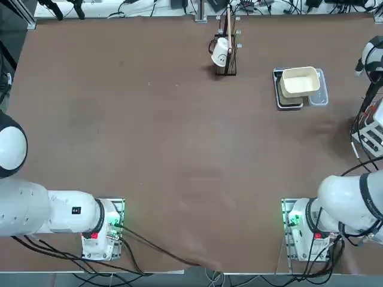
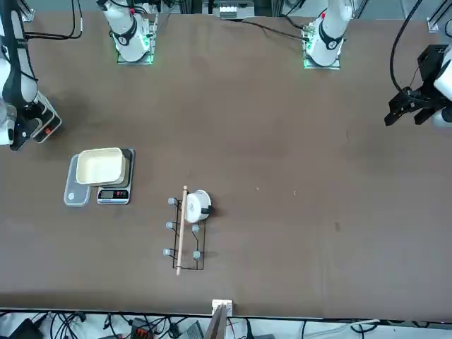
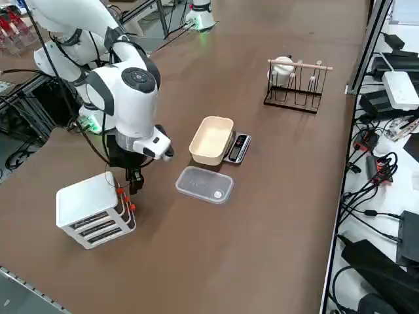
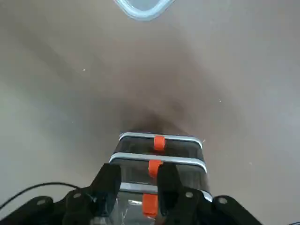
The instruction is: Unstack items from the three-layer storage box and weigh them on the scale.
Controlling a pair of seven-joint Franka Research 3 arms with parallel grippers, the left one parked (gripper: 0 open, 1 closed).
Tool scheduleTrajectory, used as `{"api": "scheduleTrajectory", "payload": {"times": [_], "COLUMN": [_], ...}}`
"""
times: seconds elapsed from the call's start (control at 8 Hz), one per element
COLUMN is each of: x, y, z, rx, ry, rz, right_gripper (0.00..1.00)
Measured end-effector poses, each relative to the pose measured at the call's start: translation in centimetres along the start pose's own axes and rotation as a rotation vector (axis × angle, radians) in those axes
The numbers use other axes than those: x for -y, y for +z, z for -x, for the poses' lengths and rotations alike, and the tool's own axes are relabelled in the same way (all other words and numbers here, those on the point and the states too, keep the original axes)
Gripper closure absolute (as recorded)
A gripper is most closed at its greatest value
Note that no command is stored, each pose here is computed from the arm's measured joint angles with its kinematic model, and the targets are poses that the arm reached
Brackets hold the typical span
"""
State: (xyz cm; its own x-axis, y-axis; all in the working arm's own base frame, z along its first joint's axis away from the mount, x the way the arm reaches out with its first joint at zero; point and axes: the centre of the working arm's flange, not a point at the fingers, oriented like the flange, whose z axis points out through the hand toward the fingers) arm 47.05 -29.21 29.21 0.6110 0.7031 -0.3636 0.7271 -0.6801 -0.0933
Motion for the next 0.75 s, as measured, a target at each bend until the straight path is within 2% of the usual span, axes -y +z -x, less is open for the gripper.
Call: {"api": "scheduleTrajectory", "payload": {"times": [0.75], "x": [-0.4], "y": [0.6], "z": [1.7], "rx": [0.018], "ry": [0.014], "rz": [0.0], "right_gripper": [0.49]}}
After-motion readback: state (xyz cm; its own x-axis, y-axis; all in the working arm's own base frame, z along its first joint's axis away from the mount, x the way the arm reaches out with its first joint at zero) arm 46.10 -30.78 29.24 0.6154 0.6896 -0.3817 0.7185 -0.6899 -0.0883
